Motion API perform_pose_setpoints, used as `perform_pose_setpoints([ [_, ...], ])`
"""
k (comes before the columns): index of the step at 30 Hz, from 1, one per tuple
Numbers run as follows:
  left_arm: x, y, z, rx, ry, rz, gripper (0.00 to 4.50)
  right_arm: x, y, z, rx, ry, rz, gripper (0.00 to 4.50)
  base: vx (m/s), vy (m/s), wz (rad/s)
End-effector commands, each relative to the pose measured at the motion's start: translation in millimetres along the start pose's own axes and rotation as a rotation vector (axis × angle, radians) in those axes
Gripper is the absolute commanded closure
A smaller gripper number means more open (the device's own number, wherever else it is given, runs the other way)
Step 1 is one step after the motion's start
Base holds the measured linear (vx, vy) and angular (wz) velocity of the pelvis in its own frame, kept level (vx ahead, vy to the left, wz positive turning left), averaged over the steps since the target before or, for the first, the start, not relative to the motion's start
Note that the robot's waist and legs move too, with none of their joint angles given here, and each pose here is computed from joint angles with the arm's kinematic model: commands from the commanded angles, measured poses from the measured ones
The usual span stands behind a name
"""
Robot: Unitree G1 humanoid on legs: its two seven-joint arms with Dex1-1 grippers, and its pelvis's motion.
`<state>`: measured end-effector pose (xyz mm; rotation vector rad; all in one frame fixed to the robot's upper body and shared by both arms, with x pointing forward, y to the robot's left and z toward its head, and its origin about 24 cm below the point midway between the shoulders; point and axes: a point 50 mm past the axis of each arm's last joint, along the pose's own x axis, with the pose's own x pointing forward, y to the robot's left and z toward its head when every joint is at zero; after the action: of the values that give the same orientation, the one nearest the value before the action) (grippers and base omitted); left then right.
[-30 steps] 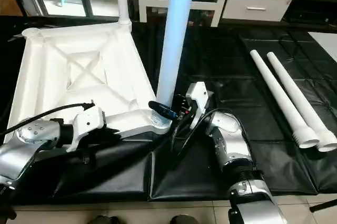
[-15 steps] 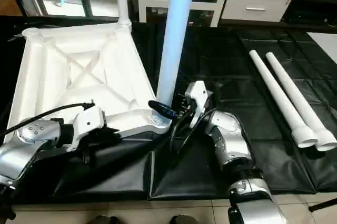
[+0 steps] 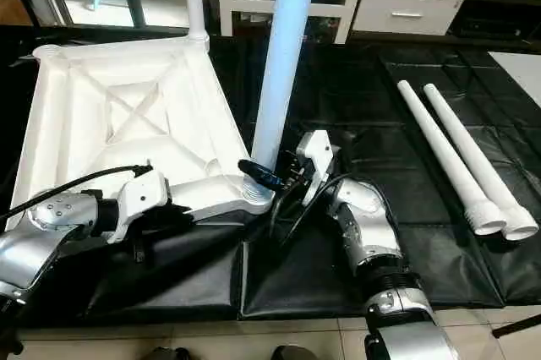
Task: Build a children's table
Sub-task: Rotate leg to tighten
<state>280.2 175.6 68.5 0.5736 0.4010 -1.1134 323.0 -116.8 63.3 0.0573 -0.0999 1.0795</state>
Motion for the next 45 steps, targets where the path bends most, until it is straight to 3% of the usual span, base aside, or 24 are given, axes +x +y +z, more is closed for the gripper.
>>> perform_pose_setpoints([
  [1,11.4,-8.2,-2.1,-0.010,0.011,-0.027,4.50,-20.5,2.9,-41.7,0.103,0.198,-0.140,2.65,0.000,0.000,0.00],
  [9,31.7,-4.0,11.7,-0.034,0.019,0.090,4.50,-22.4,-0.1,-57.6,0.096,0.265,-0.416,2.65,0.000,0.000,0.00],
  [11,47.7,-8.4,33.3,-0.068,-0.028,0.110,4.50,-27.3,-5.1,-67.4,0.082,0.335,-0.617,2.65,0.000,0.000,0.00],
  [13,51.6,-9.2,38.7,-0.073,-0.033,0.118,4.50,-28.7,-6.5,-69.5,0.082,0.351,-0.664,2.66,0.000,0.000,0.00],
  [15,66.5,-9.5,56.8,-0.097,-0.034,0.189,4.50,-30.9,-10.8,-74.5,0.087,0.402,-0.803,2.66,0.000,0.000,0.00],
  [22,91.8,-11.7,86.6,-0.128,-0.025,0.312,4.50,-24.2,-11.8,-75.0,0.073,0.404,-0.999,2.66,0.005,-0.043,0.07],
  [30,86.2,-8.3,78.3,-0.102,0.011,0.317,4.50,-13.3,-8.5,-71.6,0.114,0.336,-0.999,2.66,0.022,0.002,-0.01],
  [35,77.3,-4.4,62.4,-0.106,0.058,0.323,4.50,-7.9,-10.6,-63.9,0.124,0.270,-0.952,2.66,0.000,0.000,0.00],
  [45,72.5,-1.5,55.9,-0.092,0.075,0.315,4.50,-5.7,-13.9,-59.3,0.119,0.249,-0.900,2.66,0.000,0.000,0.00],
])
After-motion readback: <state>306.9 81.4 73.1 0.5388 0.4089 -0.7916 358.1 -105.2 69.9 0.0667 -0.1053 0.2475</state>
